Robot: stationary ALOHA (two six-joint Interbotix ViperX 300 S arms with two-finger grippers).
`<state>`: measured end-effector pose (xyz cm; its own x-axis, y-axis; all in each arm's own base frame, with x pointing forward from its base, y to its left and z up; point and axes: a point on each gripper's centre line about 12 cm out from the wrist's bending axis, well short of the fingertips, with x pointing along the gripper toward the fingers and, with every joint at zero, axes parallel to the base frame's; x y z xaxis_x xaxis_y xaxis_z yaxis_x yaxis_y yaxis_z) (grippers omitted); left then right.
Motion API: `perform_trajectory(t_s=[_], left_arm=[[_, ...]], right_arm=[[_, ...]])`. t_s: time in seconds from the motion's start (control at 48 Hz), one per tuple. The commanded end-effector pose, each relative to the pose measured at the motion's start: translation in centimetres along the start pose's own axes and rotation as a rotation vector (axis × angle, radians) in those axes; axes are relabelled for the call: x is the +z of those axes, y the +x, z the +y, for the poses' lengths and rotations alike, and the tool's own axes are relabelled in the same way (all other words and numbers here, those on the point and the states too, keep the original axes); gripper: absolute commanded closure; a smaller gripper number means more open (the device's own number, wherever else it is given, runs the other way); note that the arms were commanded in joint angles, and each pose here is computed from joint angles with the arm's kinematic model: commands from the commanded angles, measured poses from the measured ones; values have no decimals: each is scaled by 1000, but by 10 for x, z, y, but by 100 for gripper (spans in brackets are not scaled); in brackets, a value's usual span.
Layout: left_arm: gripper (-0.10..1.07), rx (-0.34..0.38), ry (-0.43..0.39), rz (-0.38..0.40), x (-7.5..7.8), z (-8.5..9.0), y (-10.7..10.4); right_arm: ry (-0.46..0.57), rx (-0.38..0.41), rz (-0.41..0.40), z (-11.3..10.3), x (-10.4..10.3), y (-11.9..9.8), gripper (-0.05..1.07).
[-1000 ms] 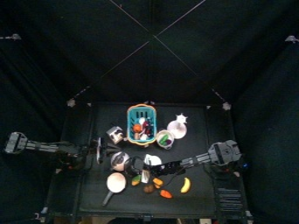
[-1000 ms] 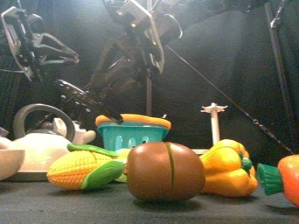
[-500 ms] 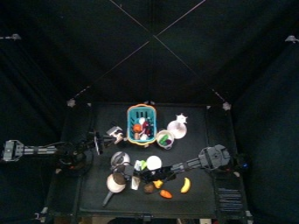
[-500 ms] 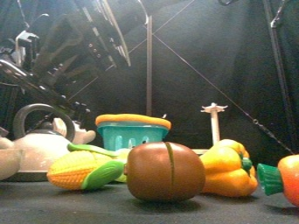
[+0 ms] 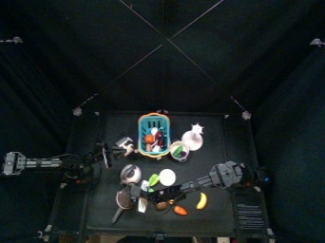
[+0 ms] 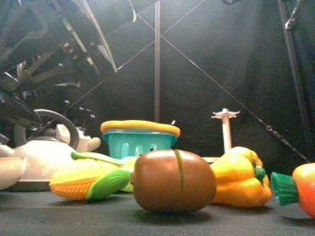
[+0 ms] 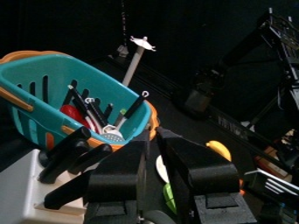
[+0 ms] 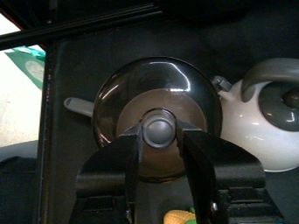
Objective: Grab pot lid and place onto pan
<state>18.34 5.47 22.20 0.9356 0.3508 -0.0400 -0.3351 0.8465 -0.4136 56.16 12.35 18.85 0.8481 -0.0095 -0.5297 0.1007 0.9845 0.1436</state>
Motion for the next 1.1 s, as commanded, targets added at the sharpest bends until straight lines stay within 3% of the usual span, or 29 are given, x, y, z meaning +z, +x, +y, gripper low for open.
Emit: perform_trajectory(t_s=[0.0, 0.438, 0.854, 1.083], left_arm=[[38, -6, 3, -16, 5, -2, 2], [38, -4, 5, -12, 3, -2, 2], [38, 1, 5, -2, 0, 0, 0], [38, 1, 5, -2, 0, 0, 0]], right_arm=[[13, 33, -53, 8, 22, -9, 42], [21, 20, -24, 4, 8, 6, 42], [23, 22, -39, 5, 13, 11, 42], [23, 17, -22, 3, 5, 18, 42]])
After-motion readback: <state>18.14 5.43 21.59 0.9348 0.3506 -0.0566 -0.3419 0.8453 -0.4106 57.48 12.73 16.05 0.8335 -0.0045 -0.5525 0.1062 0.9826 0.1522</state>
